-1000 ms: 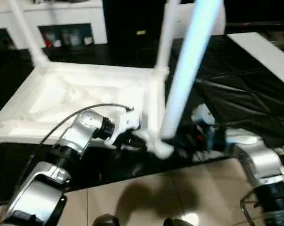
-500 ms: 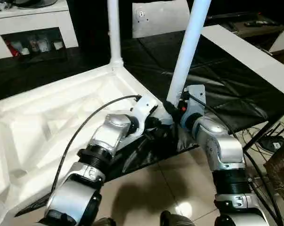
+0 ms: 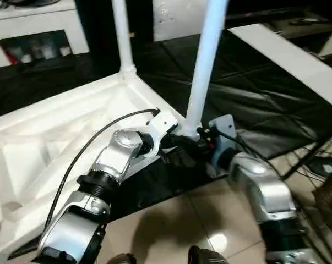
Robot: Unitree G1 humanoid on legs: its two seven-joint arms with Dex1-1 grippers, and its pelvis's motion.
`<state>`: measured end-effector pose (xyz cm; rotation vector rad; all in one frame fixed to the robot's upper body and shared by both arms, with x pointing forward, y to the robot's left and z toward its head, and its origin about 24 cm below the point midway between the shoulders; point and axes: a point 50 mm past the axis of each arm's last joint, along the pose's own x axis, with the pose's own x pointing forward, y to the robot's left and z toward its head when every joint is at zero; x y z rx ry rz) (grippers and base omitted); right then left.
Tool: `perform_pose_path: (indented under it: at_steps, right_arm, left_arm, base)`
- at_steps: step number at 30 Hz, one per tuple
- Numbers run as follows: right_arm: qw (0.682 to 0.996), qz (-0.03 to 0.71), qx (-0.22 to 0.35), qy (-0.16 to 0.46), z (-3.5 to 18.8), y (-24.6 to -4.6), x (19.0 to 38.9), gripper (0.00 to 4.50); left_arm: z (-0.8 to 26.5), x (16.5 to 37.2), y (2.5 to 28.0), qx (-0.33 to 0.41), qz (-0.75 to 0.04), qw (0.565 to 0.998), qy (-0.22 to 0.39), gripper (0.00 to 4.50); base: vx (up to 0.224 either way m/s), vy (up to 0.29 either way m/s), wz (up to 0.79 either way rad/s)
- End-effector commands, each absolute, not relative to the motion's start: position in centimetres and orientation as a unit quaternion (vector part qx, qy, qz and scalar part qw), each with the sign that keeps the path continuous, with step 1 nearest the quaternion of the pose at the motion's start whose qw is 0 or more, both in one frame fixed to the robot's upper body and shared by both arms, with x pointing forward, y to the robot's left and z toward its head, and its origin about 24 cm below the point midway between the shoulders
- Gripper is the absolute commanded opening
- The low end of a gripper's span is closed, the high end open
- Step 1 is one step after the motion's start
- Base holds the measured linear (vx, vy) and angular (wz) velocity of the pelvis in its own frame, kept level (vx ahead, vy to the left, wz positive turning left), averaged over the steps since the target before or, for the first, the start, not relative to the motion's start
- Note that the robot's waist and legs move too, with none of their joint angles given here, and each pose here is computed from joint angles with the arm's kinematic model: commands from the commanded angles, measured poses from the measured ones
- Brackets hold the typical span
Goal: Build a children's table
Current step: Rotate leg to tighten
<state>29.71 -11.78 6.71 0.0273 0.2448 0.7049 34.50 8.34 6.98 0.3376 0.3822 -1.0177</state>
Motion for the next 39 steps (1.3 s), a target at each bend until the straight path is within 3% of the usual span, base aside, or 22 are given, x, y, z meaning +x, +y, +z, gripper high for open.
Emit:
perform_pose_path:
  at_steps: [1,4,8,11,18,20,24,25,28,39]
  right_arm:
    - [0.920,0.379,-0.003,0.098,7.5,-12.1,29.4,3.93]
    - [0.911,0.401,-0.024,0.094,7.8,-12.9,29.1,4.01]
    - [0.874,0.472,-0.064,0.094,8.8,-14.6,28.1,4.46]
    - [0.849,0.510,-0.088,0.103,9.4,-15.5,27.6,4.46]
    - [0.813,0.563,-0.107,0.106,9.6,-15.6,27.4,4.46]
    - [0.802,0.579,-0.106,0.105,9.4,-15.5,27.4,4.13]
    - [0.787,0.599,-0.101,0.109,9.0,-15.2,27.6,4.01]
    - [0.783,0.604,-0.098,0.110,9.0,-15.1,27.8,3.72]
    - [0.772,0.619,-0.097,0.110,8.9,-14.7,28.3,3.54]
    - [0.733,0.664,-0.098,0.110,8.7,-13.6,29.0,2.55]
  left_arm:
    - [7.0,33.7,8.1,0.181,-0.541,0.804,0.167,0.00]
    - [6.7,33.3,8.7,0.197,-0.569,0.780,0.168,0.00]
    - [6.4,32.6,10.2,0.233,-0.628,0.720,0.182,0.00]
    - [6.3,32.2,11.1,0.253,-0.661,0.679,0.194,0.00]
    - [6.7,31.6,12.1,0.269,-0.710,0.617,0.207,0.00]
    - [6.7,31.5,12.2,0.272,-0.723,0.599,0.210,0.00]
    - [6.8,31.3,12.1,0.275,-0.739,0.577,0.211,0.00]
    - [6.8,31.2,12.1,0.277,-0.744,0.570,0.210,0.00]
    - [6.8,31.1,11.8,0.282,-0.753,0.556,0.210,0.00]
    - [6.8,31.2,11.6,0.284,-0.756,0.553,0.205,0.00]
  base:
    - [0.000,0.000,0.00]
    - [0.000,0.000,0.00]
    - [0.000,0.000,0.00]
    - [0.000,0.000,0.00]
    - [0.000,0.000,0.00]
    - [0.000,0.000,0.00]
    - [0.000,0.000,0.00]
    - [0.000,0.000,0.00]
    - [0.000,0.000,0.00]
    - [0.000,0.000,0.00]
